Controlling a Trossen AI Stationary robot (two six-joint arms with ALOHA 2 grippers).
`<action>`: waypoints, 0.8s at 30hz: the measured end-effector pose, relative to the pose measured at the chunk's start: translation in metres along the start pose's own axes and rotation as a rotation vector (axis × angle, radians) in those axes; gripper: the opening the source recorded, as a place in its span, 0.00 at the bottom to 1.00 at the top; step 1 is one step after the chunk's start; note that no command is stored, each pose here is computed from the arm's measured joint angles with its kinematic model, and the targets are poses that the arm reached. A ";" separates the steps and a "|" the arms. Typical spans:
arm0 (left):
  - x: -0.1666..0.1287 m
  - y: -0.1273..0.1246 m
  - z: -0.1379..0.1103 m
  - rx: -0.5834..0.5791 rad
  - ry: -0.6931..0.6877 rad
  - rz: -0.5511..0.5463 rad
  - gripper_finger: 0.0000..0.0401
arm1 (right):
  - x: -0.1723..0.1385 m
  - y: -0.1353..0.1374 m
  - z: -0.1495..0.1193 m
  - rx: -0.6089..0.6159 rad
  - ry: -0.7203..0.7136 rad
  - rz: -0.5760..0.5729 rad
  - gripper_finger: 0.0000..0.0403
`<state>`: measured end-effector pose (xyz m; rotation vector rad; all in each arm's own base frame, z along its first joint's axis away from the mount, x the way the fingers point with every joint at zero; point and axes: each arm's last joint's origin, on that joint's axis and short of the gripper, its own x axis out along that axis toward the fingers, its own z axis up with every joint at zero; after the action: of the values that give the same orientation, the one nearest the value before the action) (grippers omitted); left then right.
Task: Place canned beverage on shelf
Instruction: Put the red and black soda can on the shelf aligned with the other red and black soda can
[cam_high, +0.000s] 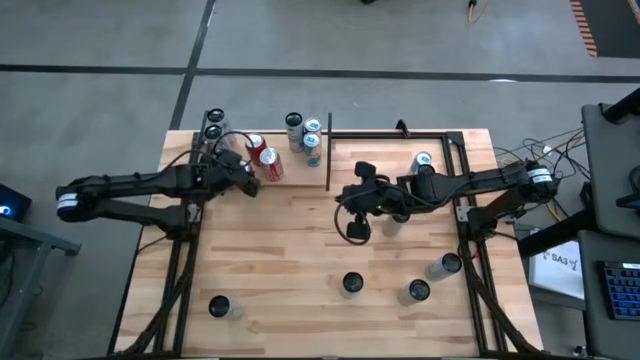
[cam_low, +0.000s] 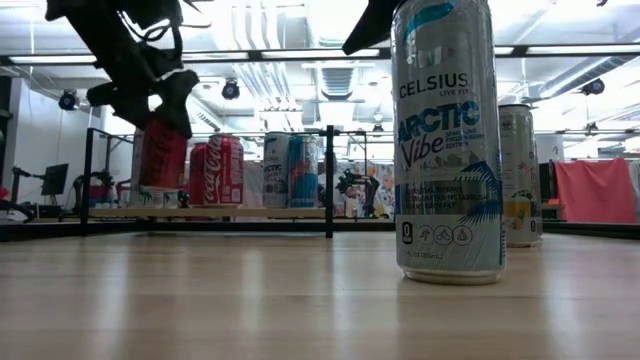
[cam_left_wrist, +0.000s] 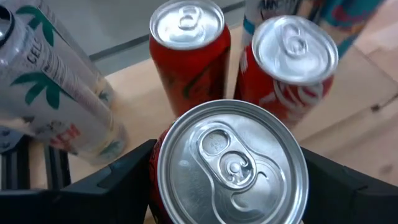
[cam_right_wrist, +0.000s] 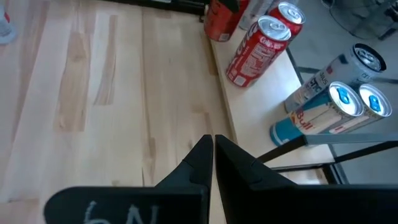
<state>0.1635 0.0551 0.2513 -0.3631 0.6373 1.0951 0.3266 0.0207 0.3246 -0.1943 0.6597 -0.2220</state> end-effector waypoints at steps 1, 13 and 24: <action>0.001 0.001 0.002 -0.007 -0.010 0.001 0.72 | 0.000 0.000 0.001 0.002 -0.005 0.000 0.02; 0.023 0.008 0.002 -0.052 -0.061 0.000 0.72 | 0.000 0.000 0.003 0.116 -0.030 0.000 0.02; 0.041 0.011 0.005 -0.052 -0.062 -0.014 0.72 | -0.001 -0.001 0.011 0.169 -0.112 0.001 0.02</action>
<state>0.1673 0.0912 0.2290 -0.3766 0.5516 1.1068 0.3330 0.0213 0.3340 -0.0437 0.5271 -0.2624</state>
